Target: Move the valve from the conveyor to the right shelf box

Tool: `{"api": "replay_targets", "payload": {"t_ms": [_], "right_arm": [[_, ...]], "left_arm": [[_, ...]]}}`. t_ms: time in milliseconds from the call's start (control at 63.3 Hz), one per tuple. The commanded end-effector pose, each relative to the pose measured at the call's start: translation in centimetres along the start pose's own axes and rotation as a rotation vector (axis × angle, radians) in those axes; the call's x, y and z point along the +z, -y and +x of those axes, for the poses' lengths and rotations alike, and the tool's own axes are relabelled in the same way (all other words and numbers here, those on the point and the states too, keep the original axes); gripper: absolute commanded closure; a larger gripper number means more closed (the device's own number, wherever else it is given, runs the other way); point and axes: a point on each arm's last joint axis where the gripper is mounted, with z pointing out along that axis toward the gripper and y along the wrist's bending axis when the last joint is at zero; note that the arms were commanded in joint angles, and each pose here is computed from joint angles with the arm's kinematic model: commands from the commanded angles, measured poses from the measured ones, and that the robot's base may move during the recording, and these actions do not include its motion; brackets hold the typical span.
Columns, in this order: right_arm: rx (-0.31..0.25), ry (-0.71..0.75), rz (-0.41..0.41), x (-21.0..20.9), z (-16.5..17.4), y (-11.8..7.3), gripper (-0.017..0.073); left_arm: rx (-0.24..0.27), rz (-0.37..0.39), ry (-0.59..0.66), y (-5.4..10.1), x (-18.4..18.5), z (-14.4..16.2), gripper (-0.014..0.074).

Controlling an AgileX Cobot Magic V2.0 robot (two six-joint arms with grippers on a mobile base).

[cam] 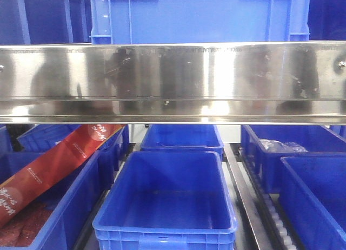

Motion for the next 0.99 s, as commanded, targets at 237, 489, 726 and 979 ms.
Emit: {"api": "replay_targets", "payload": {"t_ms": [237,489,726,979], "right_arm": [[-0.013,0.023,0.008,-0.2,-0.2,0.1,0.0727],[-0.036,0.052,0.166,-1.8,1.5,1.3,0.0727],[0.015,0.08,0.392,-3.6,5.6,2.4,0.0727],[0.0,0.095,0.479,-4.2,9.2,2.6,0.0727]], "left_arm": [[-0.012,-0.002,0.029,0.0,-0.1,-0.3,0.0705],[-0.012,-0.002,0.029,0.0,-0.1,-0.3,0.0705],[-0.012,-0.002,0.029,0.0,-0.1,-0.3,0.0705],[-0.012,-0.002,0.029,0.0,-0.1,-0.3,0.0705]]}}
